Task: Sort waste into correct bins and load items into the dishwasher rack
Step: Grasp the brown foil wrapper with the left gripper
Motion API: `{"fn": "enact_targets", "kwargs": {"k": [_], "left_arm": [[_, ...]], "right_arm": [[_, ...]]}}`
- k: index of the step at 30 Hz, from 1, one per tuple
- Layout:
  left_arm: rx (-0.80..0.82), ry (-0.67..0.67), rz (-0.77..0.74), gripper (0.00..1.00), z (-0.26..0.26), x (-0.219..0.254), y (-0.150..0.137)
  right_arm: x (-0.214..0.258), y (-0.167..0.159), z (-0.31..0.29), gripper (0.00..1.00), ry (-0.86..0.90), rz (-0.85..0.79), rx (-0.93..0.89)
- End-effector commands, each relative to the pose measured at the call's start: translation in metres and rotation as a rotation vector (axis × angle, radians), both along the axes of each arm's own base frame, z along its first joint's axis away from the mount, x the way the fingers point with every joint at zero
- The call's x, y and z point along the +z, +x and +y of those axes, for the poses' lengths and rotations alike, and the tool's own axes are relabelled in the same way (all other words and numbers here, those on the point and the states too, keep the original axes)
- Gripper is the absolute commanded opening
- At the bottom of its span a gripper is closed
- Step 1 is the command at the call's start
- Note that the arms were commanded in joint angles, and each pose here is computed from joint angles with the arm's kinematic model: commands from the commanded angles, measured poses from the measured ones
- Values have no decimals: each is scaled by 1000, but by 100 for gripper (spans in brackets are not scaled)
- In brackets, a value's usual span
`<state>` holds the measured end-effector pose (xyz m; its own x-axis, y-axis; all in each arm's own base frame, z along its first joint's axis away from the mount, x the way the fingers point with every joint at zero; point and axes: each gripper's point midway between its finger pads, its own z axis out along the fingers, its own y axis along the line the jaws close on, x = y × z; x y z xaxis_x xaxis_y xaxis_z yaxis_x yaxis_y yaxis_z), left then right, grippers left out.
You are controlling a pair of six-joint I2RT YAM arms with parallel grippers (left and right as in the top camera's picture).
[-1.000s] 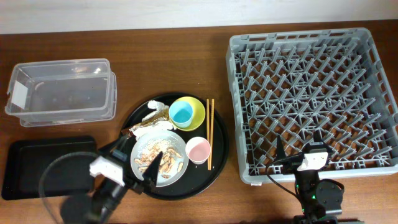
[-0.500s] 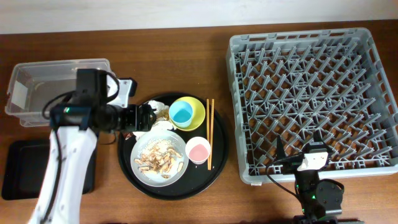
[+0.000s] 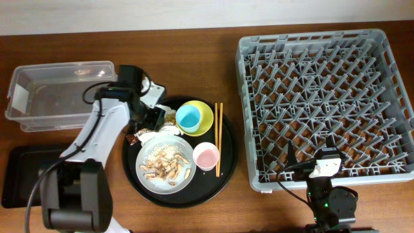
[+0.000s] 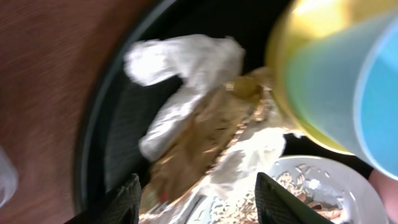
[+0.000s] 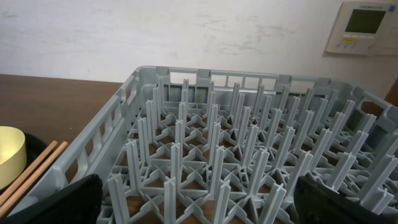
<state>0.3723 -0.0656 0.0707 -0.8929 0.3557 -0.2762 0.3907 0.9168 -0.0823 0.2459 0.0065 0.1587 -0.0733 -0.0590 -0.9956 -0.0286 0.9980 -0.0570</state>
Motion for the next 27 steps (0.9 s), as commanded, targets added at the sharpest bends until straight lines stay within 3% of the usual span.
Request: {"fn": "enact_targets", "kwargs": {"k": [1, 4, 14, 18, 19, 23, 27], "left_arm": [[-151, 107, 25, 58, -11, -21, -1], [-149, 132, 50, 58, -7, -32, -2], [-131, 168, -12, 39, -1, -33, 16], [-119, 165, -10, 17, -1, -33, 16], [-79, 156, -13, 1, -1, -32, 17], [62, 113, -60, 0, -1, -7, 33], [118, 66, -223, 0, -2, 68, 49]], "right_arm": [[-4, 0, -2, 98, 4, 7, -11], [-4, 0, -2, 98, 4, 7, -11], [-4, 0, -2, 98, 4, 7, -11], [-4, 0, -2, 98, 4, 7, -11], [-4, 0, -2, 98, 4, 7, -11], [-4, 0, -2, 98, 4, 7, -11], [-4, 0, -2, 98, 4, 7, -11]]}}
